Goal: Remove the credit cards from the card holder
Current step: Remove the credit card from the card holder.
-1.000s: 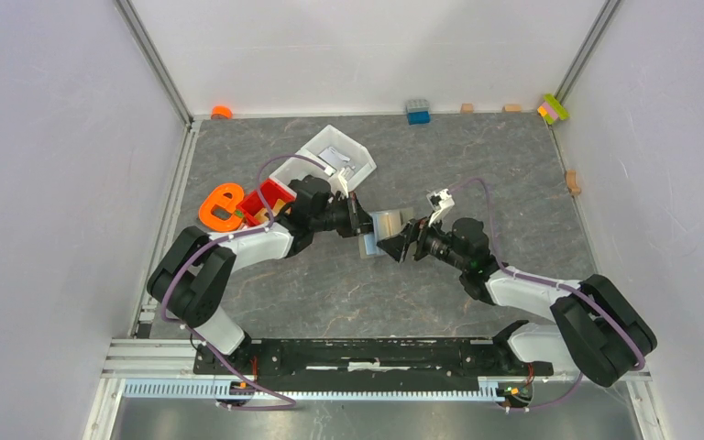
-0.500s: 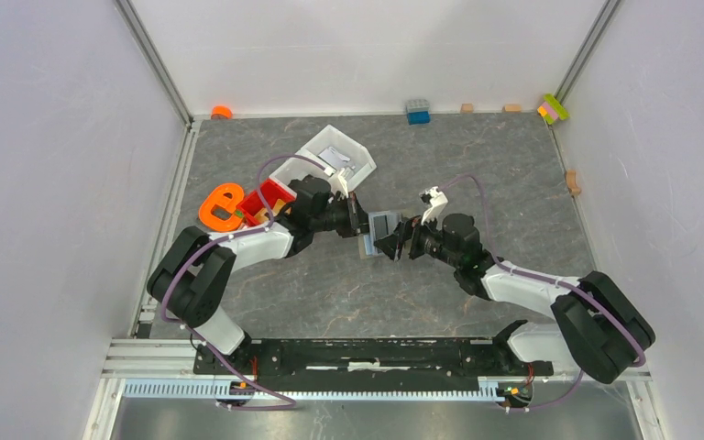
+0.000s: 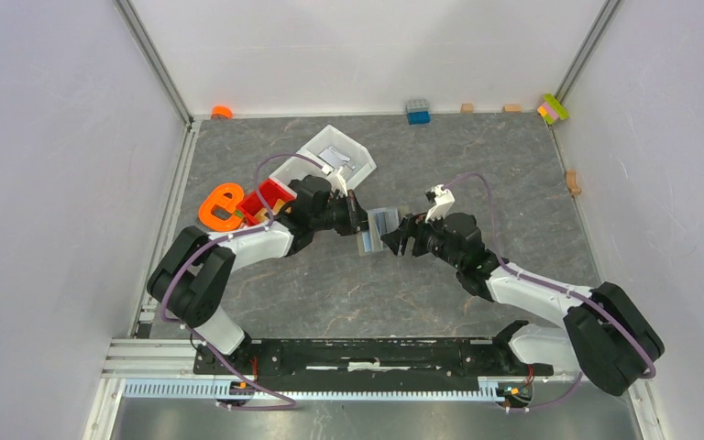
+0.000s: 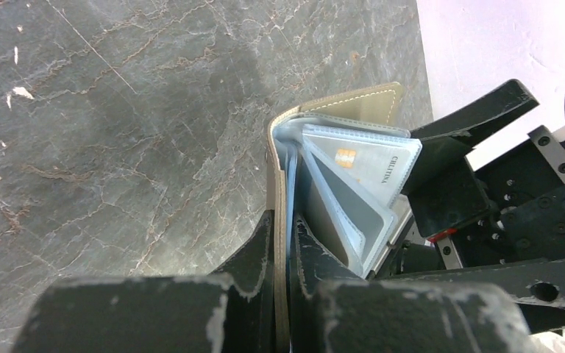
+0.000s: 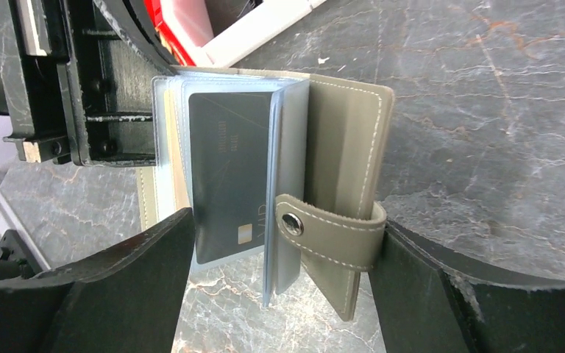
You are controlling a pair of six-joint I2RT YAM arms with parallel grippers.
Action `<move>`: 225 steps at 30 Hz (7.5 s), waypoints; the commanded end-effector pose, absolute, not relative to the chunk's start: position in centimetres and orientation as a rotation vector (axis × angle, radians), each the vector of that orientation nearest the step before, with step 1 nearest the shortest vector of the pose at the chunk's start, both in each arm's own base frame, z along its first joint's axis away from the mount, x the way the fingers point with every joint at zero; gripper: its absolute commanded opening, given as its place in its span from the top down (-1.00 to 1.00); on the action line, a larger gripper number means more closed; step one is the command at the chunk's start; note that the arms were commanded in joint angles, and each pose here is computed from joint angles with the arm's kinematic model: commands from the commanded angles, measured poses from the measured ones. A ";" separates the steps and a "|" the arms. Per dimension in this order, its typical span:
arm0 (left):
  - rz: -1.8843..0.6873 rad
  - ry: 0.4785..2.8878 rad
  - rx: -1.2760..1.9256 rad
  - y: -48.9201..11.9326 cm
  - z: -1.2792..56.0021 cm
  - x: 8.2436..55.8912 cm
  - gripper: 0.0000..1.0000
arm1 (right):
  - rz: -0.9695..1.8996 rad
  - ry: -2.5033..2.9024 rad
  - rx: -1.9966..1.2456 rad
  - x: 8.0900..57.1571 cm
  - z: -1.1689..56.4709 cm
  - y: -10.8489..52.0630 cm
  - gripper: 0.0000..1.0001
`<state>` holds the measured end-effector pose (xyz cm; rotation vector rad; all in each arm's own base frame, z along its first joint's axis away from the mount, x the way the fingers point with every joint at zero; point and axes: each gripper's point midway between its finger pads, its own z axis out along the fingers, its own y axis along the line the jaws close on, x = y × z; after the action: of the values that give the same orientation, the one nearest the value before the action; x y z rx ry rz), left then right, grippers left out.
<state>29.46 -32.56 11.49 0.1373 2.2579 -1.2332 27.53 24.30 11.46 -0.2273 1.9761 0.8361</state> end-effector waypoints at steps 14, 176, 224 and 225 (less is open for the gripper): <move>-1.264 2.174 0.214 -33.4 14.3 29.9 0.95 | 0.595 1.907 -0.015 29.5 12.6 19.3 -0.67; -1.775 1.804 0.354 -35.4 21.1 26.1 0.95 | 1.468 1.460 -0.090 23.9 20.4 21.2 1.00; -1.890 1.778 0.322 -35.5 21.1 26.2 0.96 | 1.531 1.365 -0.139 22.8 22.5 21.2 0.66; -1.890 1.779 0.324 -35.5 21.1 26.1 0.96 | 1.533 1.365 -0.139 22.8 22.6 21.2 0.64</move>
<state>26.00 -35.29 19.02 0.2443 1.8621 -1.9287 23.94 21.39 18.20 -0.0044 1.5803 1.5265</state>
